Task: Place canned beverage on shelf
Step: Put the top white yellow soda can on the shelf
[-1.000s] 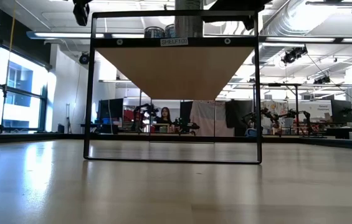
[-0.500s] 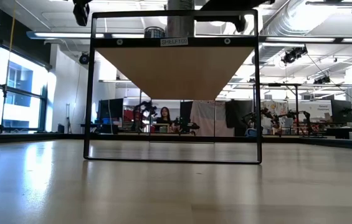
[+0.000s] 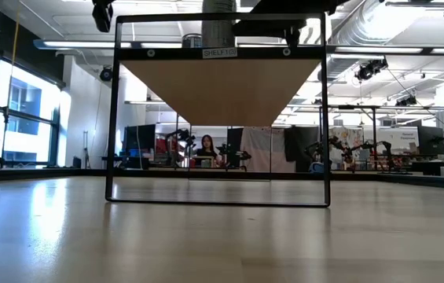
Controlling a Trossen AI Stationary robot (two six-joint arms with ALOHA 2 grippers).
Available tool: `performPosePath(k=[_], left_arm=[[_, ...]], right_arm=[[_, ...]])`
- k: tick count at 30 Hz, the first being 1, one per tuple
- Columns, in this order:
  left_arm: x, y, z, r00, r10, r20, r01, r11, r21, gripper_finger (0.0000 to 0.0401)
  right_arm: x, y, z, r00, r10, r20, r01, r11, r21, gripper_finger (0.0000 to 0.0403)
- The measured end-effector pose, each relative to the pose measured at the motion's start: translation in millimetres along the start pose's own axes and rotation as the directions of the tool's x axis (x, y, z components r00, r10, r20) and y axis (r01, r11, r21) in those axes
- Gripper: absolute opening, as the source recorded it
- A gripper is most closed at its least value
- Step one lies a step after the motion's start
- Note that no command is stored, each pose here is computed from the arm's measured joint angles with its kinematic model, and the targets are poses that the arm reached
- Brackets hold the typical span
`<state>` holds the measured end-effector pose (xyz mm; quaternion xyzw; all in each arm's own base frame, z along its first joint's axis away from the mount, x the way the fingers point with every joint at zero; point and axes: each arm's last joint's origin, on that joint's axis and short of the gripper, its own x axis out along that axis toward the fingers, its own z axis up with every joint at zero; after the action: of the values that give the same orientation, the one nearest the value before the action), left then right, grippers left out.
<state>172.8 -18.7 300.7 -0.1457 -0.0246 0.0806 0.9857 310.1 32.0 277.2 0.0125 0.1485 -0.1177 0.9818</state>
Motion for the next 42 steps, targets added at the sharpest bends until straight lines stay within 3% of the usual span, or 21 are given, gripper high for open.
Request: performPosePath(k=[9, 18, 42], left_arm=[[0, 0, 0, 1.0, -0.006, -0.002, 0.006, 1.0, -0.025, 0.0], [0, -1, -1, 0.999, -0.028, -0.015, 0.029, 0.998, 0.063, 0.0], [0, -1, 0, 0.999, -0.033, -0.011, 0.034, 0.997, 0.064, 0.0]], right_arm=[[6, 2, -3, 1.0, -0.014, 0.012, 0.014, 1.0, 0.005, 0.0], [6, 2, -2, 1.0, -0.007, 0.014, 0.006, 0.999, 0.031, 0.0], [12, 2, 2, 0.997, 0.025, 0.079, -0.034, 0.993, 0.109, 0.0]])
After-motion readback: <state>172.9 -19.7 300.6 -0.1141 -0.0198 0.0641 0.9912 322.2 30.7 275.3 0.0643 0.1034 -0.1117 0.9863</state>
